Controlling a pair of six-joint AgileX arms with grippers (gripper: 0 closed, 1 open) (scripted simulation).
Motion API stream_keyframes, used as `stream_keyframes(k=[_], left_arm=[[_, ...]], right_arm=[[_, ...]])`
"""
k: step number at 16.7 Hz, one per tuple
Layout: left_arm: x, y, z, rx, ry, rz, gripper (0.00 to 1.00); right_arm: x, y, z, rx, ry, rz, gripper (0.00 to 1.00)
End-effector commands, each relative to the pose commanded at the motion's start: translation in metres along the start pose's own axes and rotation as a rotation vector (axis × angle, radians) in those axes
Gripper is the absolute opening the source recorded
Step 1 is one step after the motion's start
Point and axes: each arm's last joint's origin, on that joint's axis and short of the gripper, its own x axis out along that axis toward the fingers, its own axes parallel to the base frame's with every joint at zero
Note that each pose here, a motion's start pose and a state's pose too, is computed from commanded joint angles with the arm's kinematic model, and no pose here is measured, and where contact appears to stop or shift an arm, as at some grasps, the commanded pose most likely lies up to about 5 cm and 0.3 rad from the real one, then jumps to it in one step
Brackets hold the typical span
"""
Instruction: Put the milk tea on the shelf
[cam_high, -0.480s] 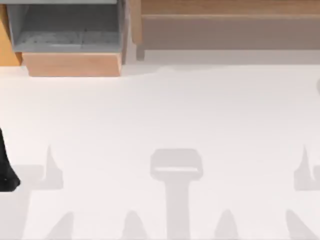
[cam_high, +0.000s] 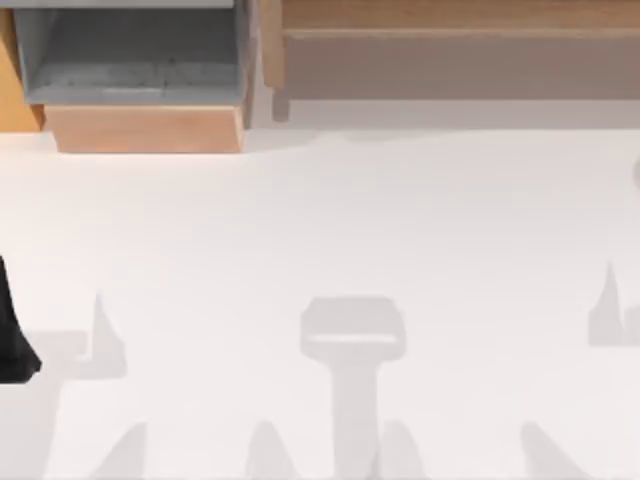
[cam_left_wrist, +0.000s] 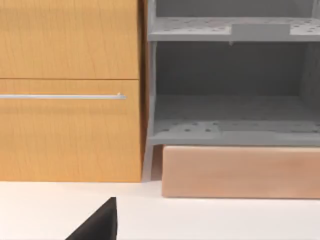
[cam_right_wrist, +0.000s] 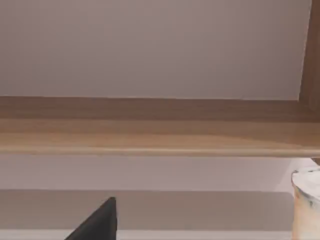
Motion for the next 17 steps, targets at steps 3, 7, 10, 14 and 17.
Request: stream_keyframes(k=[3,7,10,14,17], left_arm=[[0.000,0.000,0.000,0.000,0.000,0.000,1.00],[0.000,0.000,0.000,0.000,0.000,0.000,1.00],[0.000,0.000,0.000,0.000,0.000,0.000,1.00],[0.000,0.000,0.000,0.000,0.000,0.000,1.00],[0.000,0.000,0.000,0.000,0.000,0.000,1.00]], right_arm=[[0.024,-0.008,0.026,-0.024,-0.058,-0.014,1.00],[0.076,-0.030,0.035,-0.057,-0.065,-0.021,1.00],[0.118,-0.057,0.013,-0.070,-0.021,-0.019,1.00],[0.153,-0.098,-0.046,-0.059,0.067,-0.009,1.00],[0.159,-0.123,-0.092,-0.035,0.131,0.001,1.00]])
